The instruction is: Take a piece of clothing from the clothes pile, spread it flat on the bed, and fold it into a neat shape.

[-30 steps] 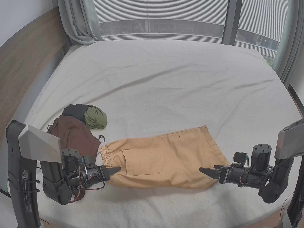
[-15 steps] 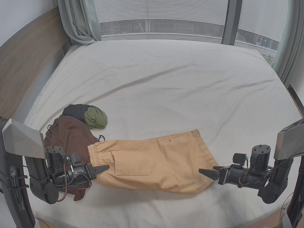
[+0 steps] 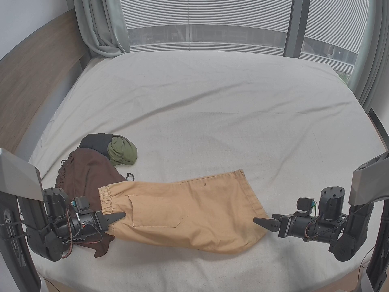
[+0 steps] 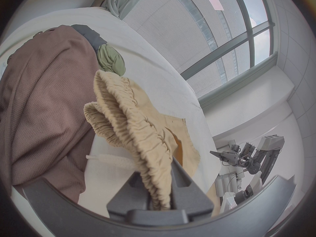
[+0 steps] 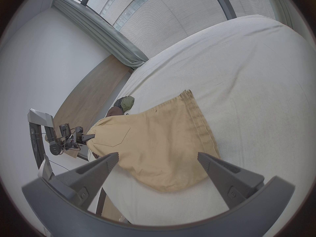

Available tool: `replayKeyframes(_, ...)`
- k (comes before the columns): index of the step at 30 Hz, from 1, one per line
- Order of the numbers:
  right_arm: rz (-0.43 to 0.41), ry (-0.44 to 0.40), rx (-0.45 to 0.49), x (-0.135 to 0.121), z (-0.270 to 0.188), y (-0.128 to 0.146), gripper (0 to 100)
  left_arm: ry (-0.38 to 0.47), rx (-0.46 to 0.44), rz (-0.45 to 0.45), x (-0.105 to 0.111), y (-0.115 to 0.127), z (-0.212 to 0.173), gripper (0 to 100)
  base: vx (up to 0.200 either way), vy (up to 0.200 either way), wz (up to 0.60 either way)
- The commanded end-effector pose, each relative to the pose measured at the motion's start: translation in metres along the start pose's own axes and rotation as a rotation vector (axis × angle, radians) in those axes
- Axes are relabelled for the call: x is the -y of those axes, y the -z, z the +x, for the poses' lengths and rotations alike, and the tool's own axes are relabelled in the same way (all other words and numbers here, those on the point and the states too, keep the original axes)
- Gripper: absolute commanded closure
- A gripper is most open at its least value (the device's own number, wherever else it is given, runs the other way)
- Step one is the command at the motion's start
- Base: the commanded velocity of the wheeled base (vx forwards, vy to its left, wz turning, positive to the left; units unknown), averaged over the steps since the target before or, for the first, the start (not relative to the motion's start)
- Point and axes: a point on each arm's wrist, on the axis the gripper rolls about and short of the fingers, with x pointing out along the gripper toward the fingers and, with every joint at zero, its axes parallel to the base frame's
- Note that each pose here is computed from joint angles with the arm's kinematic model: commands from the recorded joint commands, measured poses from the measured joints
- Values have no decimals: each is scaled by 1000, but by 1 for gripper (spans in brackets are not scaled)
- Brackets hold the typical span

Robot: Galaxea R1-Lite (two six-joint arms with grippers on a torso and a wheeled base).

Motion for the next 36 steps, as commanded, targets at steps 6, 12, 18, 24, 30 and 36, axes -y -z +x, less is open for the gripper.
replayKeyframes(6,4,3,-11,1,2,2,0,88,-6,73,18,-6,25,100,0,0,0)
replayKeyframes(12,5,5,-8,2,1,2,0,175,-6,111,44,-9,53,100,0,0,0)
replayKeyframes(18,4,4,-6,2,1,2,0,247,5,127,70,-10,81,100,0,0,0)
replayKeyframes(24,6,7,-3,3,1,1,0,325,-6,98,94,-7,102,100,0,0,0)
replayKeyframes(30,5,9,0,3,1,0,0,349,-22,86,102,2,121,100,0,0,0)
replayKeyframes(36,0,5,15,3,1,-3,0,393,-51,100,112,13,140,100,0,0,0)
